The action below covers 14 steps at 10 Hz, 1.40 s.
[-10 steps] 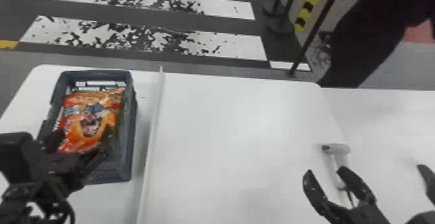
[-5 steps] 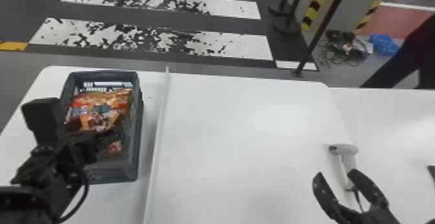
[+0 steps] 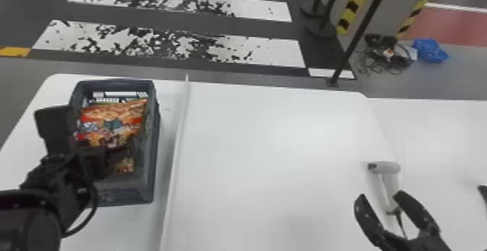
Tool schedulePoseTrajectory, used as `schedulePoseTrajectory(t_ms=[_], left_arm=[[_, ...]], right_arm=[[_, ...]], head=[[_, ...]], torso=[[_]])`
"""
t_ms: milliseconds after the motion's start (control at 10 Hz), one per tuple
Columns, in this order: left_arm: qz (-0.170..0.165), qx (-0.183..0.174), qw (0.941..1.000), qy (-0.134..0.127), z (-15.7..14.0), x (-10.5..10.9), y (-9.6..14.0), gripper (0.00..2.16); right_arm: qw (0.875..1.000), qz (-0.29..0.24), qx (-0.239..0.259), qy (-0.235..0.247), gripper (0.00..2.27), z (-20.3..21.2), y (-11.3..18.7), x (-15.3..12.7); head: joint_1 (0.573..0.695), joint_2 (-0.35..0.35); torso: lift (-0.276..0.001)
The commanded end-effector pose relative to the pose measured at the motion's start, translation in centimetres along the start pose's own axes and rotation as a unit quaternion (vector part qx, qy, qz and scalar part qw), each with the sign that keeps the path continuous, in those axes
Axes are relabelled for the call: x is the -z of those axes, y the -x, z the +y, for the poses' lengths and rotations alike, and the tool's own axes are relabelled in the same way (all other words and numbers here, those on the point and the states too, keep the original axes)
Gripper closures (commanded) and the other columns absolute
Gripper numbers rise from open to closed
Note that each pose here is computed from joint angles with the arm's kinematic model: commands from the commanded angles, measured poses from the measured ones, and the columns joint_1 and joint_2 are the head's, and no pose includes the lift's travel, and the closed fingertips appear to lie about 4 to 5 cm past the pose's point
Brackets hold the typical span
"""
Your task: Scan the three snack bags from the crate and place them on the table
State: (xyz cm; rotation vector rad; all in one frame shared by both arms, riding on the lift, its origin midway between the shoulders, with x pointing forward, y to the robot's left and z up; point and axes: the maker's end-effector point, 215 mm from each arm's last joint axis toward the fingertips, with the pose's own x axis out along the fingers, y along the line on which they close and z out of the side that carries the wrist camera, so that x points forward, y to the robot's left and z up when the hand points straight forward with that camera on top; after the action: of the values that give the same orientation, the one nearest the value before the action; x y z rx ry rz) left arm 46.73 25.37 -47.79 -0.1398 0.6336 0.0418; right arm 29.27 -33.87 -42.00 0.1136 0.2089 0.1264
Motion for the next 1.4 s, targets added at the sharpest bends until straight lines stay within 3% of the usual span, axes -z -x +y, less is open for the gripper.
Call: schedulePoseTrajectory(t_ms=[0, 100, 200, 300, 400, 900, 1100, 1200, 1300], left_arm=[[0.022, -0.003, 0.9996, 0.015, 1.4, 1.2, -0.7, 0.08], [0.051, -0.005, 0.9984, 0.025, 2.3, 3.0, -1.3, 0.17], [0.054, -0.008, 0.9981, 0.027, 2.6, 3.2, -1.5, 0.85], [0.053, -0.014, 0.9982, 0.026, 2.9, 3.1, -1.4, 1.92], [0.045, -0.014, 0.9986, 0.023, 2.8, 2.7, -1.2, 2.14], [-0.027, -0.016, 0.9993, 0.02, 3.7, -0.2, 0.9, 2.13], [-0.099, -0.015, 0.9947, 0.019, 4.0, -3.3, 2.4, 2.13], [-0.144, -0.013, 0.9893, 0.02, 3.7, -5.2, 3.5, 2.13], [-0.152, -0.005, 0.9883, 0.017, 3.1, -5.4, 3.8, 2.13]], right_arm=[[1.0, 0.0, -0.002, 0.0, 0.11, 0.2, 0.0, 0.0], [1.0, 0.0, -0.004, -0.001, 0.11, 0.3, -0.1, 0.0], [1.0, 0.0, -0.004, -0.001, 0.11, 0.3, -0.1, 0.0], [1.0, -0.001, -0.003, -0.002, 0.11, 0.3, -0.1, 0.0], [1.0, -0.003, -0.003, -0.003, 0.11, 0.3, -0.2, -0.1], [1.0, -0.005, -0.005, -0.007, 0.11, 0.5, -0.4, -0.3], [1.0, -0.006, -0.005, -0.008, 0.11, 0.5, -0.2, -0.4], [1.0, -0.005, -0.003, -0.007, 0.11, 0.4, 0.0, -0.3], [1.0, -0.003, -0.003, -0.008, 0.11, 0.4, 0.1, -0.2]], head=[[0.695, -0.13], [0.695, -0.117], [0.695, -0.104], [0.695, -0.099], [0.695, -0.093], [0.695, -0.078], [0.695, -0.067], [0.695, -0.061], [0.695, -0.056]], torso=[[-0.037], [-0.037], [-0.037], [-0.037], [-0.037], [-0.037], [-0.037], [-0.037], [-0.037]])
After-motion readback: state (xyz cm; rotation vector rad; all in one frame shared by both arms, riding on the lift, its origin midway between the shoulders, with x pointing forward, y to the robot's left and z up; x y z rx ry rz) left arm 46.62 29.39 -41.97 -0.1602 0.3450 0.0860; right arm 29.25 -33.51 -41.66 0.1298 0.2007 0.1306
